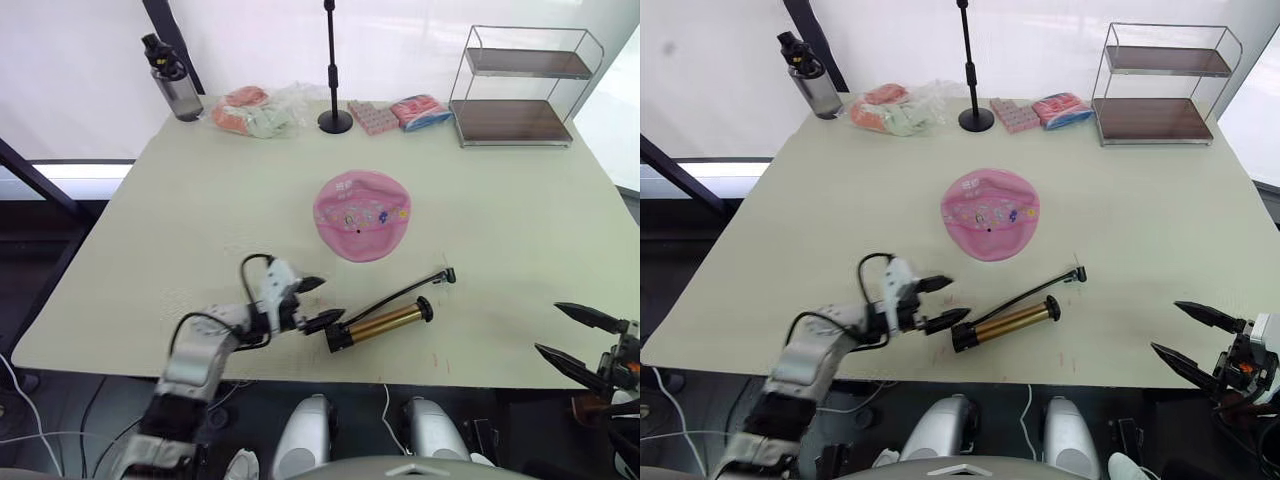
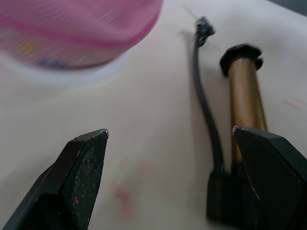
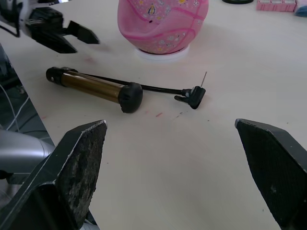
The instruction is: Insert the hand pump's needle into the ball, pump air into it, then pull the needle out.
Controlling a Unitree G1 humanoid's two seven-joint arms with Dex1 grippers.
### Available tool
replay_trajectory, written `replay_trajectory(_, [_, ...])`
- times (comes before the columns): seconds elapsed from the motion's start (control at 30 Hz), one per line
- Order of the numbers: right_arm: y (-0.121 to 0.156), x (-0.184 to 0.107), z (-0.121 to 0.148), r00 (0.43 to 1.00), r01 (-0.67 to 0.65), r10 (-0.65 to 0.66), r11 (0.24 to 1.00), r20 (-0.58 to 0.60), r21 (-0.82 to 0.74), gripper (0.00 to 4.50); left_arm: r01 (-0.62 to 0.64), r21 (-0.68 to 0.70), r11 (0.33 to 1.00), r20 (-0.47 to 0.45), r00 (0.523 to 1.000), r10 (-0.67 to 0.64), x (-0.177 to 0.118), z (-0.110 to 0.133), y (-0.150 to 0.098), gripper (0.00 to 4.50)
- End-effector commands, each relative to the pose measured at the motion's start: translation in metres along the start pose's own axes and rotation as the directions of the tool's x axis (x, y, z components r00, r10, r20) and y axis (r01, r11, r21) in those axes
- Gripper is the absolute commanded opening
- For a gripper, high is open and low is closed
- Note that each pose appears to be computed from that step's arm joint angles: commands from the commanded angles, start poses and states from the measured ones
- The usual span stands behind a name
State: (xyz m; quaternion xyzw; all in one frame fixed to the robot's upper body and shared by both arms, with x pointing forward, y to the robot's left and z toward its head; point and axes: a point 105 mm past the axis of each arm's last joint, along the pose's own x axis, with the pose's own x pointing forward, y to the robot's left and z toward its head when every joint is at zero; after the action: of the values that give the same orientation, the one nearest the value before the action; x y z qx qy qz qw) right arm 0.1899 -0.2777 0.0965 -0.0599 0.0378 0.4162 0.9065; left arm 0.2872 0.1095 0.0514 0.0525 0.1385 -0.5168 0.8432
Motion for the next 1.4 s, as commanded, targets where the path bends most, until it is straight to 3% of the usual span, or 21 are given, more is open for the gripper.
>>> replay_trajectory(0.03, [-0.002, -0.002, 0.009, 1.000, 0.009, -0.009, 0.999, 0.024, -0.032, 4.50, 0.026, 0.019, 0.999, -0.024, 0.999, -0.025, 0.025, 0.009, -0.003, 4.42])
replay_trajectory(0.27, [0.000, -0.003, 0.011, 0.999, 0.027, -0.026, 0.999, 0.032, -0.041, 4.50, 0.014, 0.026, 1.000, -0.071, 0.997, -0.012, 0.068, 0.033, -0.010, 4.42])
replay_trajectory(0.6, [0.003, -0.002, 0.015, 0.997, 0.050, -0.047, 0.997, 0.054, -0.050, 4.50, -0.027, 0.033, 0.999, -0.125, 0.992, 0.031, 0.092, 0.033, -0.018, 4.42])
replay_trajectory(0.87, [0.001, -0.003, 0.017, 0.996, 0.061, -0.057, 0.996, 0.066, -0.065, 4.50, -0.048, 0.145, 0.988, -0.227, 0.971, 0.080, 0.103, 0.017, -0.020, 4.42])
replay_trajectory(1.13, [0.000, -0.005, 0.015, 0.997, 0.054, -0.050, 0.996, 0.059, -0.065, 4.50, -0.027, 0.113, 0.993, -0.252, 0.966, 0.055, 0.117, 0.012, -0.031, 4.42])
replay_trajectory(1.27, [-0.001, -0.005, 0.014, 0.997, 0.053, -0.049, 0.997, 0.060, -0.065, 4.50, -0.022, 0.104, 0.994, -0.262, 0.964, 0.049, 0.117, 0.008, -0.032, 3.25])
replay_trajectory(1.37, [-0.001, -0.005, 0.013, 0.997, 0.053, -0.049, 0.997, 0.063, -0.063, 4.50, -0.030, 0.108, 0.994, -0.273, 0.960, 0.059, 0.117, 0.006, -0.030, 1.59])
replay_trajectory(1.4, [-0.001, -0.004, 0.013, 0.997, 0.054, -0.050, 0.997, 0.064, -0.063, 4.50, -0.028, 0.107, 0.994, -0.276, 0.960, 0.057, 0.117, 0.005, -0.030, 1.59])
